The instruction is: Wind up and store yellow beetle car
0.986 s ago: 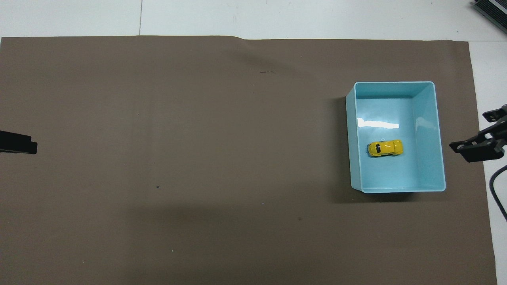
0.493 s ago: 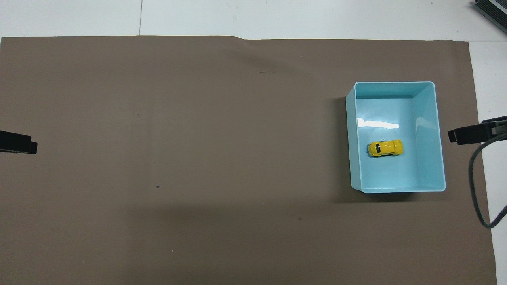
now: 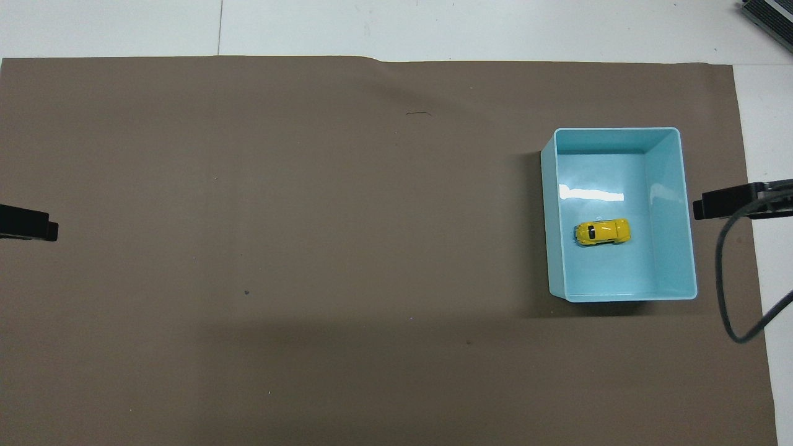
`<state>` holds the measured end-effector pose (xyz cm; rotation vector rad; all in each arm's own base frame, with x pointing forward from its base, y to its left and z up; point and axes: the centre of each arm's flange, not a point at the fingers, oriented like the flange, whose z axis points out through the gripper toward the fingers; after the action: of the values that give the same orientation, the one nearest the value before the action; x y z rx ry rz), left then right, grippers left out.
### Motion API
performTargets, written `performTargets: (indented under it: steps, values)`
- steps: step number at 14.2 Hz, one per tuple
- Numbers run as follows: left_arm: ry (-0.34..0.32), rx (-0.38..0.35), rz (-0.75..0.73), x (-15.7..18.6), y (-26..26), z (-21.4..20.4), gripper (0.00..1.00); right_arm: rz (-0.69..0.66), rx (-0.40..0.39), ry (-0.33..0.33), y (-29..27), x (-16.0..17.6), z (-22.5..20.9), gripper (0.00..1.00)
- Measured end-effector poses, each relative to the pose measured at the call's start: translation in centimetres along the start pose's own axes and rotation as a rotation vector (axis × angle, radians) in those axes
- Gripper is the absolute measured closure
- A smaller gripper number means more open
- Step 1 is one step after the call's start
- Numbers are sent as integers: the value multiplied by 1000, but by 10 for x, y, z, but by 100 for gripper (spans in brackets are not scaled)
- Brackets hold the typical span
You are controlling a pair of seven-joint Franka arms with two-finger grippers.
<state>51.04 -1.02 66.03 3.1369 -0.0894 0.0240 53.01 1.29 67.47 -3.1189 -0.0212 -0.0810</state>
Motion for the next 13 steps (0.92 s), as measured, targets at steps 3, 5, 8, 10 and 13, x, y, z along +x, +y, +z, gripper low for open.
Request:
performTargets:
  steps: [3, 5, 8, 10, 13]
  values:
    - [0, 0, 0, 0, 0, 0, 0, 3, 0, 0, 2, 0, 0, 0]
    - [0, 0, 0, 0, 0, 0, 0, 4, 0, 0, 2, 0, 0, 0]
    - [0, 0, 0, 0, 0, 0, 0, 5, 0, 0, 3, 0, 0, 0]
    - [0, 0, 0, 0, 0, 0, 0, 6, 0, 0, 4, 0, 0, 0]
    - [0, 0, 0, 0, 0, 0, 0, 9, 0, 1, 5, 0, -1, 0]
